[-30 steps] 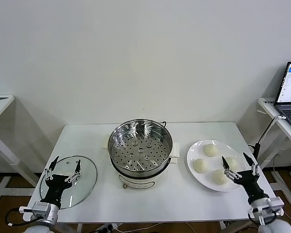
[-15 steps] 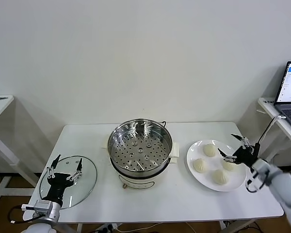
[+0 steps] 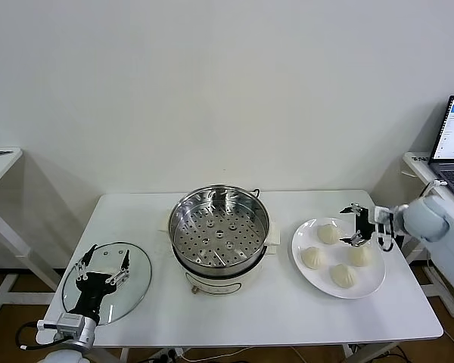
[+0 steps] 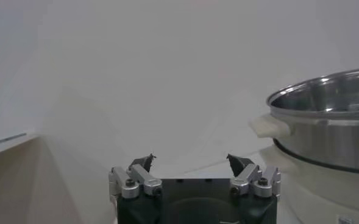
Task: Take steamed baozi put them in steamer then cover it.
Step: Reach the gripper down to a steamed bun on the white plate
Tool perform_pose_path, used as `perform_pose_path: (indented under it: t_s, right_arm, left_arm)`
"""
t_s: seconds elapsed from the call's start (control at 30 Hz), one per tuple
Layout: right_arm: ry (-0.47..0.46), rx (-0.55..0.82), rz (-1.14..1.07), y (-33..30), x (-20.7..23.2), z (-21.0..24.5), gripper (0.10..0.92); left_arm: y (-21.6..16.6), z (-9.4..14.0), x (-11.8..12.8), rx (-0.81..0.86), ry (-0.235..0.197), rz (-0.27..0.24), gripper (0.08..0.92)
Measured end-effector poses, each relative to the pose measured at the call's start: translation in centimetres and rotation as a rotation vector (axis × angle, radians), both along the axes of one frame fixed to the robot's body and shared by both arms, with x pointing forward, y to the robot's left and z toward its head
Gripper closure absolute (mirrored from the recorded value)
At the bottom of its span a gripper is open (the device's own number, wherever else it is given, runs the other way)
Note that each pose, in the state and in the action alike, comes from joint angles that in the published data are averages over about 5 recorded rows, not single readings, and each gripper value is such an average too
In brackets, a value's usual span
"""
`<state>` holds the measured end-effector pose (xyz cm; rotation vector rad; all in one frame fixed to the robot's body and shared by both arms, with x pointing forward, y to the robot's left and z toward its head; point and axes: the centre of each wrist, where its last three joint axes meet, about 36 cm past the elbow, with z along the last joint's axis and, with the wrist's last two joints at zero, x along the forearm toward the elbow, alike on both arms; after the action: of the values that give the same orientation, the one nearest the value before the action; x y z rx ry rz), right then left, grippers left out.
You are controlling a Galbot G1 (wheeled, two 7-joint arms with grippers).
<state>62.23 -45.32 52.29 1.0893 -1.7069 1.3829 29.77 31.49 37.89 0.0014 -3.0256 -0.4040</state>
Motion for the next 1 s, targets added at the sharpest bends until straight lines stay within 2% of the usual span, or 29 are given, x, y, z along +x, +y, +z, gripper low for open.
perform_pose_path:
  t_s: [0.43,1.0]
  right_arm:
    - [0.173,-0.102,0.019,2.7,5.7,-2.7,0.200]
    - [0.230,-0.154,0.035,5.6,8.0,-5.6,0.200]
  left_arm:
    - [0.5,-0.3,-0.1,0.001,0.007,0.017,0.177]
    - [0.5,-1.1,-0.1,-0.003,0.018,0.021,0.177]
